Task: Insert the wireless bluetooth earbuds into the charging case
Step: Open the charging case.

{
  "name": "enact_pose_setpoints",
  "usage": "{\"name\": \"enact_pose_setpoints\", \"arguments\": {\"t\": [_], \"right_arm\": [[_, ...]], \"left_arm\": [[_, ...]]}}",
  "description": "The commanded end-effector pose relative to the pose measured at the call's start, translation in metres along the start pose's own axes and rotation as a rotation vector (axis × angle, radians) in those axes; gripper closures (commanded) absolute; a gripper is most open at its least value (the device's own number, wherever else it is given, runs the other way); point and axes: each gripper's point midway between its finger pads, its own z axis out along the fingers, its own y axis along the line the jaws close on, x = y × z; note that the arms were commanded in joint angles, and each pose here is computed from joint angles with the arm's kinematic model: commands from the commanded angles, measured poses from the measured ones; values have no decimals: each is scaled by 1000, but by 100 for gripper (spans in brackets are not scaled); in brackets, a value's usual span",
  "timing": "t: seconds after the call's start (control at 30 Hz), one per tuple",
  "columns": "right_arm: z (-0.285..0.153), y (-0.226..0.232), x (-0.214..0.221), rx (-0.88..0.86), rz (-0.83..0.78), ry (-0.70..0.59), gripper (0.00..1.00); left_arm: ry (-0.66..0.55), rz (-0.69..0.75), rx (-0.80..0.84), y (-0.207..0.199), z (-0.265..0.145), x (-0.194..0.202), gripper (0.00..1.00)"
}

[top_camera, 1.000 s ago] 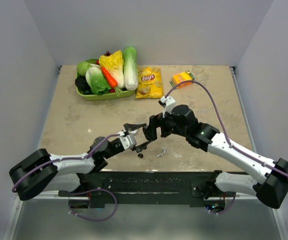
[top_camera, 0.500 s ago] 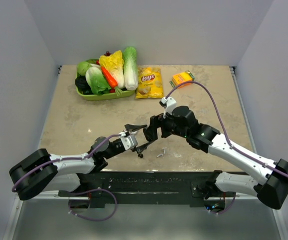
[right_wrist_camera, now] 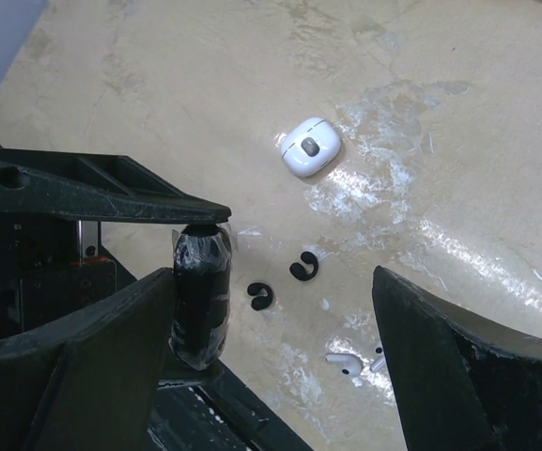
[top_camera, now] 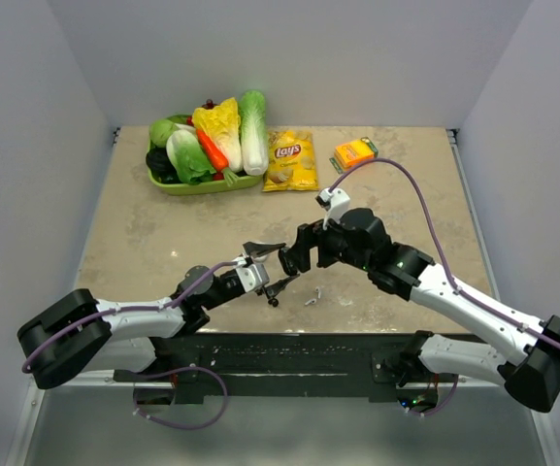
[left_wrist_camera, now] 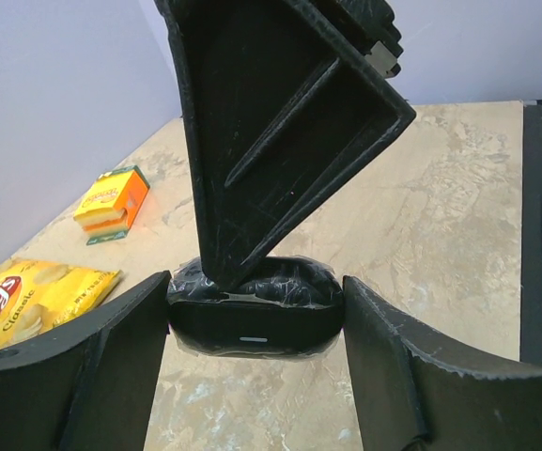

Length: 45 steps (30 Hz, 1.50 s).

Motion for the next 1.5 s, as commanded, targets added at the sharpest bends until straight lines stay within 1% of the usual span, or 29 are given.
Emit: {"name": "enact_pose_setpoints", "arguments": {"t": [0.0, 0.07, 0.1, 0.23, 0.3, 0.4, 0.53, 0.7, 1.0, 1.2, 1.33, 1.37, 1.47], "right_arm": [[-10, 1, -10, -4, -6, -51, 13], [-16, 15, -21, -75, 1, -102, 7], [-18, 23, -22, -120, -3, -102, 2], [-12, 29, -17, -149, -19, -59, 2], [-3, 22, -5, -117, -25, -10, 4], [2, 12, 4, -71, -20, 18, 8], [3, 4, 7, -28, -13, 25, 11], [-3, 1, 2, -9, 0, -9, 15], [-8, -9, 6, 34, 4, -16, 16], [-13, -9, 3, 32, 16, -37, 15], [-26, 8, -15, -55, 28, -128, 15], [-28, 11, -21, -63, 30, -141, 16], [-24, 15, -24, -75, 29, -123, 23]], "left_arm": [[-101, 38, -26, 8, 5, -32, 100], [-88, 38, -28, 9, 7, -30, 100], [-85, 36, -22, 7, 8, -29, 100], [-91, 39, -22, 9, 10, -32, 100], [-96, 38, -22, 8, 10, -34, 100], [-103, 39, -18, 7, 10, -37, 100], [-100, 39, -14, 6, 9, -35, 100], [-96, 41, -21, 6, 6, -34, 100], [-108, 45, -26, 6, 5, -38, 100], [-103, 45, -31, 7, 4, -37, 100], [-95, 42, -34, 7, 5, -35, 100], [-94, 40, -33, 7, 5, -35, 100], [-101, 40, -35, 7, 5, -37, 100]]}}
